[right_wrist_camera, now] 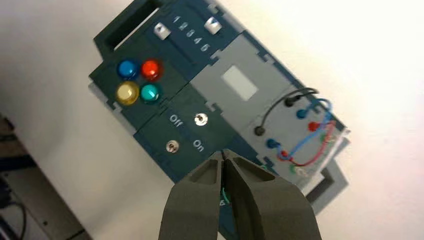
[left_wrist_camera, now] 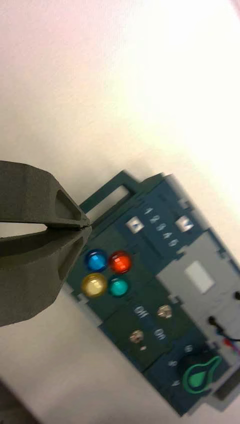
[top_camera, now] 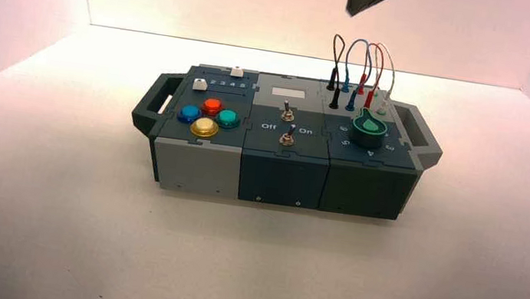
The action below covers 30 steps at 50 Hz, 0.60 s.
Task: Push the red button with the right gripper.
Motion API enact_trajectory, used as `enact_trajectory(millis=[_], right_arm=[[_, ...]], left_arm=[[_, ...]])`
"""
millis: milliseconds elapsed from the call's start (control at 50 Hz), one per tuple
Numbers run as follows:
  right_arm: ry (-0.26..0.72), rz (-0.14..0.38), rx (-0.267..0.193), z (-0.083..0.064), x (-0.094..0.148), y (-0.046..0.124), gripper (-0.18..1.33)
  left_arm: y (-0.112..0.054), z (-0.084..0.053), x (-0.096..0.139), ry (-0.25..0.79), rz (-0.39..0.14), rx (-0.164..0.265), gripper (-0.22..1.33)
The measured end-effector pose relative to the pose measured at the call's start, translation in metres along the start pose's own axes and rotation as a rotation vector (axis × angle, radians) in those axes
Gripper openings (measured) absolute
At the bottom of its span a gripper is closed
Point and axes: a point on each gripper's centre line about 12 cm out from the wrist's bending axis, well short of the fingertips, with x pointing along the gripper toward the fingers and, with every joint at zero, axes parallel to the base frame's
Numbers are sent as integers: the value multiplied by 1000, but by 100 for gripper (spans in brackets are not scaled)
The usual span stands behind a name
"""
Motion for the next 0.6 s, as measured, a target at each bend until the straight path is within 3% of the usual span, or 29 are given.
enact_trajectory(millis=[160, 360, 440, 600], right_arm=[[26, 16, -56, 1, 10, 4, -14], [61, 53, -190, 10, 27, 22, -14], [66, 59, -211, 15, 32, 25, -14], [78, 67, -254, 26, 48, 32, -14]], left_arm=[[5, -4, -6, 9, 5, -37, -16], [8, -14, -12, 11, 12, -76, -16], [6, -17, -12, 10, 9, -85, -16], [10, -25, -15, 7, 26, -146, -16]])
